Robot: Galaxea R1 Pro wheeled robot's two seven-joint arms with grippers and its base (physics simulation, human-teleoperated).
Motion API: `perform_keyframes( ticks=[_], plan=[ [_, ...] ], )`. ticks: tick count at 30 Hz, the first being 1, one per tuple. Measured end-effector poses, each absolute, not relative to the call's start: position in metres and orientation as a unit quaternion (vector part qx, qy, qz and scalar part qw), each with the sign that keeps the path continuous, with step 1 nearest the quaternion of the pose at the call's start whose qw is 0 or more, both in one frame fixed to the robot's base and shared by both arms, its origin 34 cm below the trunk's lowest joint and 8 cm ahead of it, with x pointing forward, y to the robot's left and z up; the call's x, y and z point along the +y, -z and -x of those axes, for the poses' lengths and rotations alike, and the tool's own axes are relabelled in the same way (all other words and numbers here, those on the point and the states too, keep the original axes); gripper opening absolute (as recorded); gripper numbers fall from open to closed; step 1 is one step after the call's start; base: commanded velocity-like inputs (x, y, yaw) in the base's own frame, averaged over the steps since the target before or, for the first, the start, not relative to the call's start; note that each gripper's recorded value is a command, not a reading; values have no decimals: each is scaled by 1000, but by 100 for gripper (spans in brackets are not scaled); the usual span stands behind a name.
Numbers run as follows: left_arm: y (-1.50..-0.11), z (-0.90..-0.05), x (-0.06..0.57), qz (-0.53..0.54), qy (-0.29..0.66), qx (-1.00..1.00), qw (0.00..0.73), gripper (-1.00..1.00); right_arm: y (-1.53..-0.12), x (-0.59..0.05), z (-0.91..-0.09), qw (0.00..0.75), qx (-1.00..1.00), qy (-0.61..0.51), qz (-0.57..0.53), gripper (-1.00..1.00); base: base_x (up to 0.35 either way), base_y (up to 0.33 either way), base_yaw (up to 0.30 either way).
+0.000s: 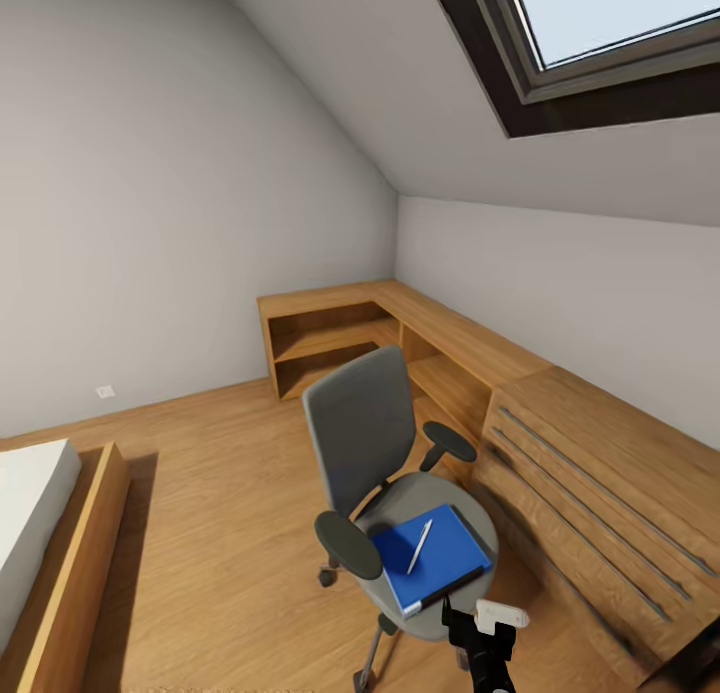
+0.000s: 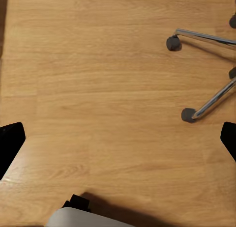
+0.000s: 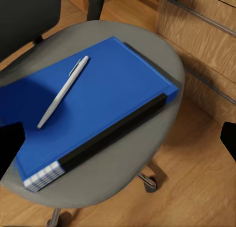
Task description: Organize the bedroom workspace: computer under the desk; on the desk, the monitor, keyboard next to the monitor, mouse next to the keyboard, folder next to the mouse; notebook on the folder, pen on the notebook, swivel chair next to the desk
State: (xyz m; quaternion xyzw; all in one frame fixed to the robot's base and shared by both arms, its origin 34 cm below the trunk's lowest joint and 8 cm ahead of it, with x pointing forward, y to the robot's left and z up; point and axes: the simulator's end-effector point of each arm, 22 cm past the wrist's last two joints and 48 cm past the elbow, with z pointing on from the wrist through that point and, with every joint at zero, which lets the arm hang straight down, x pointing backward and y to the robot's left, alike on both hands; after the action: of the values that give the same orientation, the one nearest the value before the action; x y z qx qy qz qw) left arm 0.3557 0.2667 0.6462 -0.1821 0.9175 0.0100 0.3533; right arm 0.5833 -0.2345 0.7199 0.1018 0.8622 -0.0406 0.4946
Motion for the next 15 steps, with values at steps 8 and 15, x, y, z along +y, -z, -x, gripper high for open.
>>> perform_keyframes(
  ticks=[8,15],
  plan=[
    [-646,-356,267,182,-10,918,353,100,-720,-236,-583,494,862,42,-104,100,102,0,167],
    [-646,-356,267,182,-10,917,354,100,-720,-248,-583,495,861,50,-103,100,298,0,21]
  ],
)
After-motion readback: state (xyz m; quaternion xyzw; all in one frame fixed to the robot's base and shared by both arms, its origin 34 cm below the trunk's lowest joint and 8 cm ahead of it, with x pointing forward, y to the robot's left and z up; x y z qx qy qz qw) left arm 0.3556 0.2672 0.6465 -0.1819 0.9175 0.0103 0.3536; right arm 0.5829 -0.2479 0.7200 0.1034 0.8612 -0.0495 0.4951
